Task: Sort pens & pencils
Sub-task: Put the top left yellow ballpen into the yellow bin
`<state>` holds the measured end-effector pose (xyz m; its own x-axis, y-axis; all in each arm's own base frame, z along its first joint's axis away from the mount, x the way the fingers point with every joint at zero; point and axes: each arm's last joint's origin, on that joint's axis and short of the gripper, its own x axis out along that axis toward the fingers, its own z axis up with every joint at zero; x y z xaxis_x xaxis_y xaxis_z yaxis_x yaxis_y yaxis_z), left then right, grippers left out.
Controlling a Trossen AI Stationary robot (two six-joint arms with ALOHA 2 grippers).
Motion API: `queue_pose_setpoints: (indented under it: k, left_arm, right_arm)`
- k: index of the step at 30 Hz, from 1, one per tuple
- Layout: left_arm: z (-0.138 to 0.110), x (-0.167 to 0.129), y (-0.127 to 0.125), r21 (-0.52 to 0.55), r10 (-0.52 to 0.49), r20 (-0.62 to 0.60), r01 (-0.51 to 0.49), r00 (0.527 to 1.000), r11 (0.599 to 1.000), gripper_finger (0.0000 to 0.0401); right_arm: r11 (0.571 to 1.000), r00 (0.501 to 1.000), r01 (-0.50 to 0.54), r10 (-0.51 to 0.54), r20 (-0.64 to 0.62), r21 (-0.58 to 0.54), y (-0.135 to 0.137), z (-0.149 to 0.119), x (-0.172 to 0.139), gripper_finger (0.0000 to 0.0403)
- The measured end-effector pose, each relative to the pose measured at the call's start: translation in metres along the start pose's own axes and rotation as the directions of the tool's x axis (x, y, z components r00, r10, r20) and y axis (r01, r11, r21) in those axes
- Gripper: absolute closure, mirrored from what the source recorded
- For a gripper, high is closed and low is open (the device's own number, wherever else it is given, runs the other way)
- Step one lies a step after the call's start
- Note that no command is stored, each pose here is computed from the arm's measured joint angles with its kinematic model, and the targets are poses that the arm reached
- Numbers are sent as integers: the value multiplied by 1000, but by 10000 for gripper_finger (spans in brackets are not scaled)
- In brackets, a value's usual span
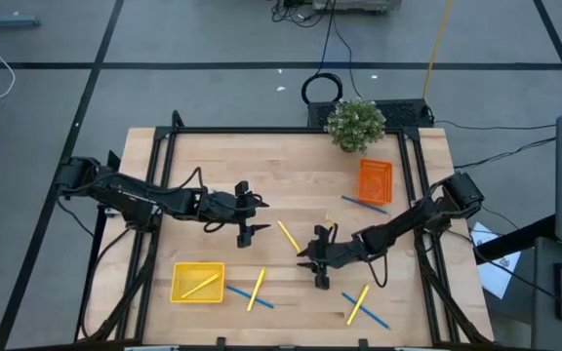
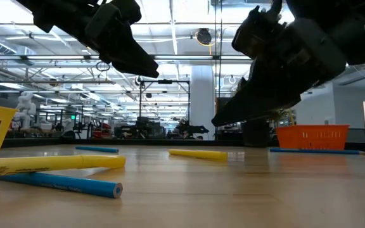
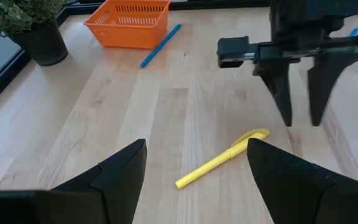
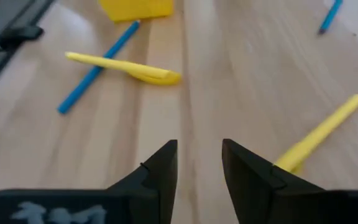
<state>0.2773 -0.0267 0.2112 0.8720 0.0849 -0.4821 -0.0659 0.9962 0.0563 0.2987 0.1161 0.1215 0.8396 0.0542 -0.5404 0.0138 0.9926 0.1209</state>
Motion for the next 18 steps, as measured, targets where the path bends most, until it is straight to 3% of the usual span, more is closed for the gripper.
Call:
queue_pose_setpoints:
  k: [3, 8, 13, 18]
  left_arm:
    - [0, 0, 0, 0, 0, 1, 0, 1000, 1000, 116]
    - [0, 0, 0, -1, 0, 2, 0, 1000, 1000, 116]
    - [0, 0, 0, 0, 0, 2, 0, 1000, 1000, 116]
    - [0, 0, 0, -7, 0, 0, 0, 1000, 1000, 116]
  right_arm:
    - [1000, 1000, 9, -10, -5, -23, -2, -1, 2, 315]
    - [1000, 999, 4, -4, -31, -20, -8, -14, 19, 391]
    - [1000, 1000, -10, 10, -12, -4, -7, -11, 35, 398]
    - [1000, 997, 11, -10, -70, 7, -8, -12, 35, 401]
